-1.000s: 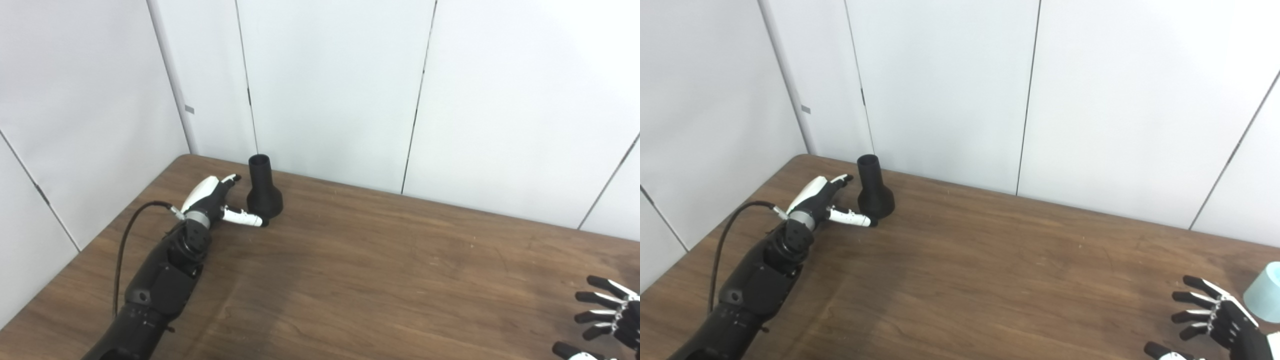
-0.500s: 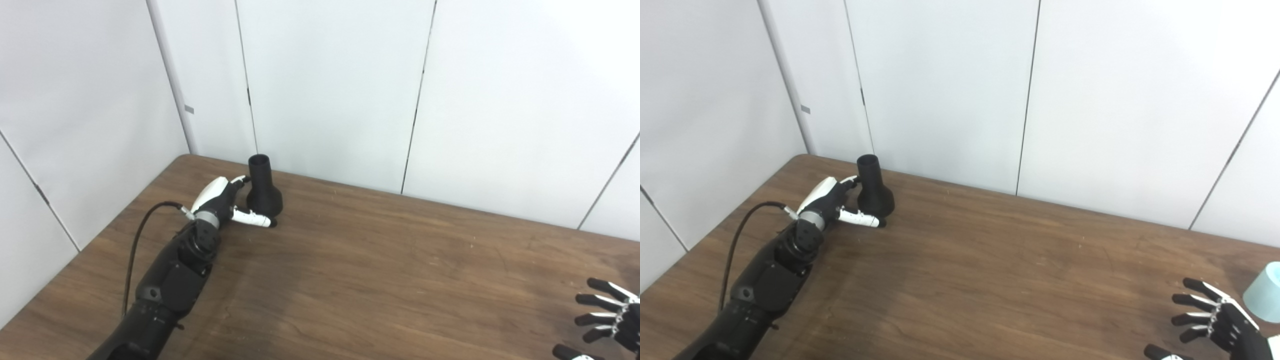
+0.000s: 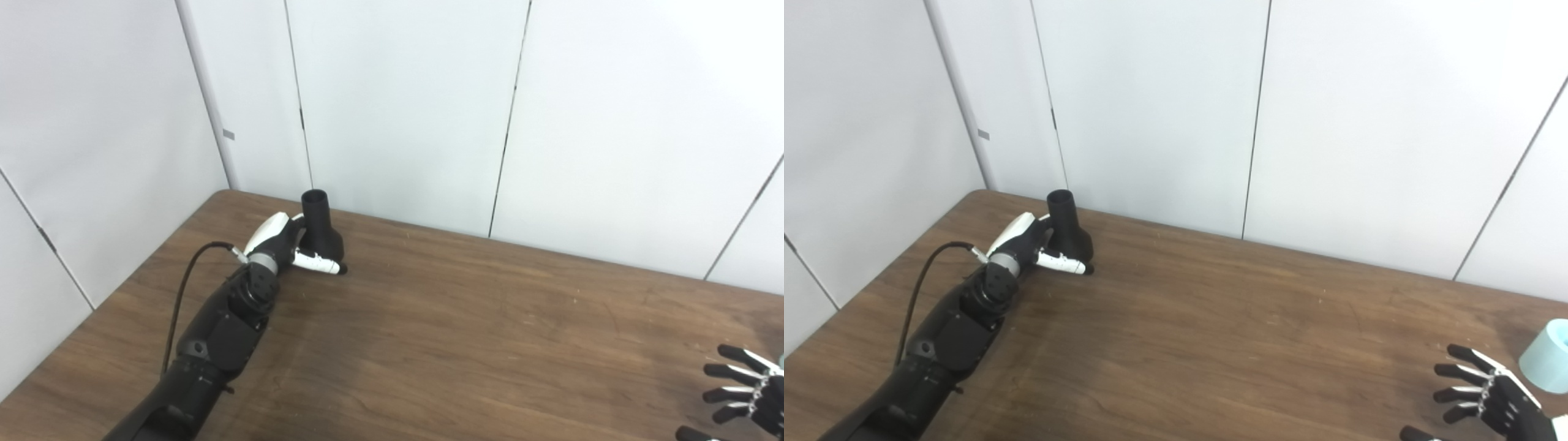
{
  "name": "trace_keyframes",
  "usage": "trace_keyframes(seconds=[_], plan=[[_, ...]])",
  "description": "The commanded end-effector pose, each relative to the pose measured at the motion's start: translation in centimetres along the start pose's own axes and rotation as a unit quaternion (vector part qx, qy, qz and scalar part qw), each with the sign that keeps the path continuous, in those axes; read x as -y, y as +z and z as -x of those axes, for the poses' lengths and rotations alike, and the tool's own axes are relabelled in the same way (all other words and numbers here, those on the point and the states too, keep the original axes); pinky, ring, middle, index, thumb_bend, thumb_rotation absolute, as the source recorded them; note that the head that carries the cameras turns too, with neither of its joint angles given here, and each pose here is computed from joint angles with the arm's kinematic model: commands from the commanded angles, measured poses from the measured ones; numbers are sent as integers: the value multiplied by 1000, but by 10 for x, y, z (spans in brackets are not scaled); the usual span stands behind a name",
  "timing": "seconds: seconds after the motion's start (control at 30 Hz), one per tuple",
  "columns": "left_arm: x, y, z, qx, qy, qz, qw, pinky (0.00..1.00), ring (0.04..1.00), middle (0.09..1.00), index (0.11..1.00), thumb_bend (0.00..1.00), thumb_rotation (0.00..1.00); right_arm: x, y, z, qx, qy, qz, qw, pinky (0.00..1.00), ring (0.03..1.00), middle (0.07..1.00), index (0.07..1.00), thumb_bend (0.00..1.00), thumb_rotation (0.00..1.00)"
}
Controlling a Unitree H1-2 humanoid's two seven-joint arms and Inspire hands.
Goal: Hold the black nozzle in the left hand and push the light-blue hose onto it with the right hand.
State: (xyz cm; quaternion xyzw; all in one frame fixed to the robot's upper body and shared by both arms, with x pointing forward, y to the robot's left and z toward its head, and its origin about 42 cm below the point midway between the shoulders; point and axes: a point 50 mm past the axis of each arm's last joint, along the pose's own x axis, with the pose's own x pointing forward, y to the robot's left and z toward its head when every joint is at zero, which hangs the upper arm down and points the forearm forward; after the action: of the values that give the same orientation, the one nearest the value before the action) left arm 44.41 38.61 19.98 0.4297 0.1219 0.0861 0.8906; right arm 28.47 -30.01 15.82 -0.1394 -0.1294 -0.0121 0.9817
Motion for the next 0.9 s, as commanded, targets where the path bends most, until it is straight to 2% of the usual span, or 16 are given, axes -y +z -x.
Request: trace_keyframes(seconds=[0.0, 0.1, 0.23, 0.43, 0.5, 0.57, 0.6, 0.63, 0.73, 0.87], plan=[[-25, 25, -8, 38, 43, -1, 998, 1000, 1000, 925, 868, 961, 287, 6, 16, -7, 36, -11, -3, 999, 396, 536, 666, 743, 715, 0], [-24, 26, -8, 41, 45, 1, 998, 1000, 1000, 921, 867, 960, 285, 6, 16, -6, 35, -12, -4, 999, 397, 537, 667, 744, 714, 0], [-21, 26, -7, 46, 47, 12, 998, 1000, 999, 870, 853, 946, 264, 7, 16, -6, 34, -13, -6, 999, 401, 540, 668, 745, 713, 0], [-18, 24, -8, 46, 50, 31, 997, 1000, 880, 697, 760, 902, 193, 8, 17, -4, 30, -15, -8, 999, 406, 542, 669, 746, 712, 0], [-18, 23, -8, 45, 54, 34, 997, 1000, 839, 649, 715, 889, 168, 8, 17, -4, 30, -15, -9, 999, 407, 542, 670, 746, 710, 0], [-17, 23, -7, 45, 62, 34, 997, 1000, 755, 586, 643, 862, 123, 9, 17, -4, 29, -15, -8, 999, 408, 543, 671, 746, 709, 0], [-16, 23, -6, 45, 66, 33, 996, 1000, 660, 506, 570, 661, 50, 9, 17, -4, 29, -15, -8, 999, 409, 544, 671, 747, 710, 0], [-16, 23, -6, 45, 69, 33, 996, 1000, 619, 478, 545, 593, 25, 9, 17, -4, 29, -15, -7, 999, 409, 544, 671, 747, 710, 0], [-14, 23, -6, 46, 76, 34, 995, 1000, 565, 449, 516, 530, 2, 9, 17, -4, 28, -14, -8, 999, 411, 545, 671, 748, 708, 0], [-13, 21, -7, 46, 78, 35, 995, 1000, 589, 448, 511, 523, 0, 9, 17, -4, 28, -14, -4, 999, 412, 546, 672, 750, 704, 0]])
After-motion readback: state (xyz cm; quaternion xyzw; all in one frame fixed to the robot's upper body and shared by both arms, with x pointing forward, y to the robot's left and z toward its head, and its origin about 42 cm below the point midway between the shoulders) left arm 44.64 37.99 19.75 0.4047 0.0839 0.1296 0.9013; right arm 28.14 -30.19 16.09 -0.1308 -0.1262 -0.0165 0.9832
